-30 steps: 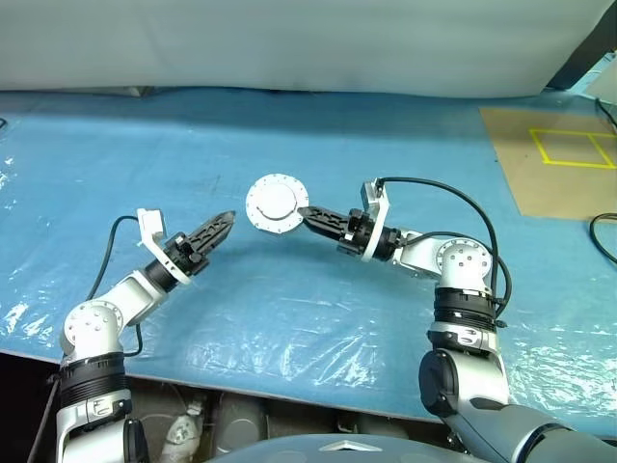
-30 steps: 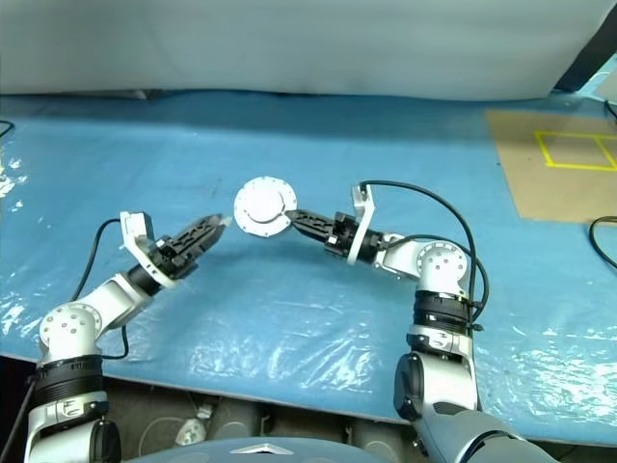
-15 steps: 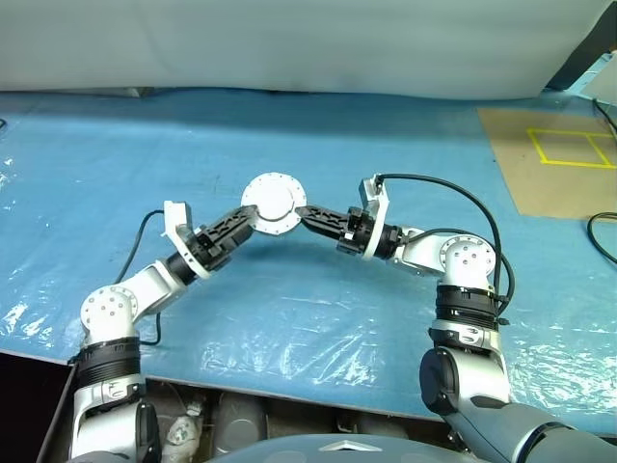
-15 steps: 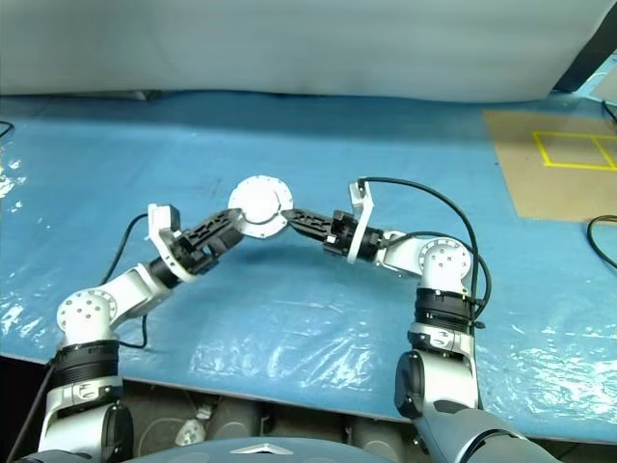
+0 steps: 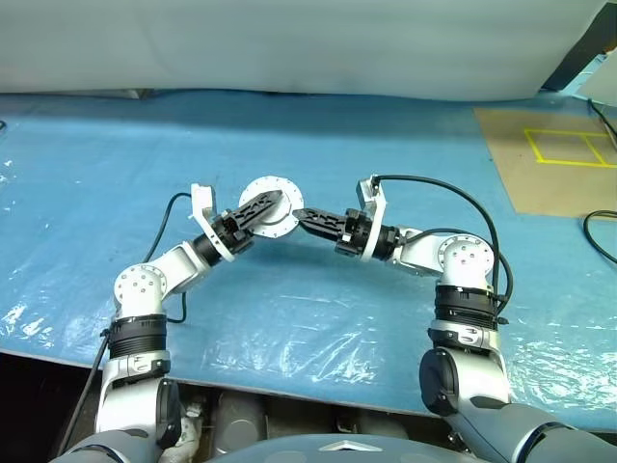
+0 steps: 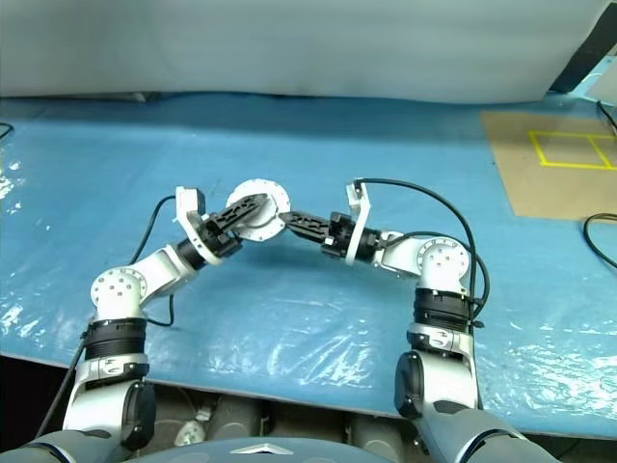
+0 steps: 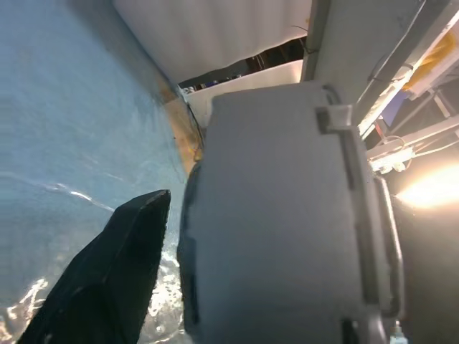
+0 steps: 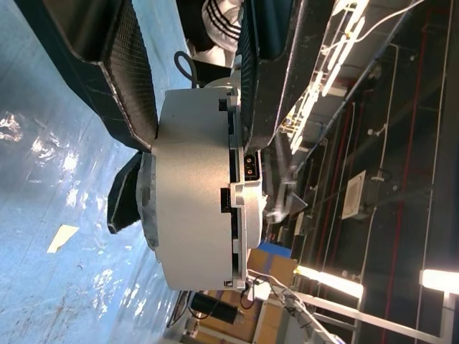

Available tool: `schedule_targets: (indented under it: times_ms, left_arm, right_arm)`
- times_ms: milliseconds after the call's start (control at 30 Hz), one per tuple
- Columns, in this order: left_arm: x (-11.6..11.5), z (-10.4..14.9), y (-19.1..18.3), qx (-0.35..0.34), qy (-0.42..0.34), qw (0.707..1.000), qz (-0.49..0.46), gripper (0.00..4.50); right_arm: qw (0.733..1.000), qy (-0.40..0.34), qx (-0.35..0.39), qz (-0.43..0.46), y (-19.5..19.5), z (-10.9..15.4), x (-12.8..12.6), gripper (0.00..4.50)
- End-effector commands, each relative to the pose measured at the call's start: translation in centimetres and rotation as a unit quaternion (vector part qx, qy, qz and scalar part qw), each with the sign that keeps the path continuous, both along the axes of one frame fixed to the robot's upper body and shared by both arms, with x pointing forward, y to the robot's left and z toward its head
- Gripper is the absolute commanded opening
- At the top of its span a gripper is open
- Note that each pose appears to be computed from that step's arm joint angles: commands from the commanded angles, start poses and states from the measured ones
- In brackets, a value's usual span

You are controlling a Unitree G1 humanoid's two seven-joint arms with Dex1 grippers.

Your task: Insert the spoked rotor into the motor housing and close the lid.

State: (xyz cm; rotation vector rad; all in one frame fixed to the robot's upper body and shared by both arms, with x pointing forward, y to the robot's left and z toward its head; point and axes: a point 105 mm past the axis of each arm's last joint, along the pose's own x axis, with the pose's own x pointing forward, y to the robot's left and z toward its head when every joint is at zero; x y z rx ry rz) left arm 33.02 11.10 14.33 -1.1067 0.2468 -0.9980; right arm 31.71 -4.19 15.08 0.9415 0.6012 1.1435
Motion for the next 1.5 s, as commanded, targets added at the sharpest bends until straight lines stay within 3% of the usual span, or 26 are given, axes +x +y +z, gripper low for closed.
schedule_targets:
  times_ms: [33, 100, 133, 267, 400, 600, 800, 900, 967, 1167, 1367, 1500]
  left_arm:
    - [-0.2, 0.2, 0.2, -0.001, -0.009, 1.0, 0.005, 3.35]
    - [-0.6, 0.4, -0.4, 0.001, -0.014, 1.0, -0.011, 2.76]
    - [-0.7, 0.4, -0.6, 0.0, -0.013, 1.0, -0.014, 2.67]
    - [-1.2, 1.2, -1.0, -0.029, -0.027, 0.999, -0.03, 2.66]
    - [-1.1, 0.8, -1.2, -0.009, -0.02, 0.999, -0.032, 2.65]
    - [0.0, 1.2, 0.0, -0.006, -0.032, 0.999, 0.007, 2.65]
    - [2.2, 2.4, 2.7, -0.021, -0.049, 0.994, 0.094, 2.65]
    - [4.6, 3.3, 7.4, 0.01, -0.064, 0.968, 0.243, 2.65]
    - [4.9, 3.5, 8.7, 0.019, -0.071, 0.958, 0.277, 2.65]
    - [6.0, 1.7, 14.5, 0.109, -0.05, 0.913, 0.39, 2.65]
    - [5.7, -0.4, 15.8, 0.164, -0.025, 0.905, 0.391, 2.65]
    - [5.9, -2.3, 16.9, 0.204, 0.01, 0.885, 0.419, 2.65]
  right_arm:
    - [0.998, -0.041, 0.036, 0.01, 0.2, 2.3, -0.5, 1.33]
    - [0.999, -0.035, 0.031, 0.001, 0.2, 2.0, -0.2, 1.33]
    - [0.999, -0.034, 0.029, -0.001, 0.3, 2.0, -0.1, 1.33]
    - [0.999, -0.03, 0.011, -0.018, 0.4, 1.5, 0.3, 1.33]
    - [0.998, -0.046, -0.008, -0.039, 0.3, 1.5, 0.8, 1.33]
    - [0.999, -0.047, 0.002, -0.015, 0.5, 1.7, 0.2, 3.32]
    - [0.999, -0.045, 0.003, -0.019, 0.2, 1.6, 0.3, 3.32]
    - [0.999, -0.041, -0.009, -0.031, -0.2, 1.0, 0.6, 3.32]
    - [0.998, -0.041, -0.017, -0.037, -0.3, 0.7, 0.7, 3.32]
    - [0.996, -0.059, -0.041, -0.056, -0.8, 0.3, 1.1, 3.32]
    - [0.993, -0.088, -0.053, -0.06, -1.3, 0.6, 1.0, 3.32]
    - [0.991, -0.092, -0.059, -0.073, -1.9, 0.4, 1.2, 3.32]
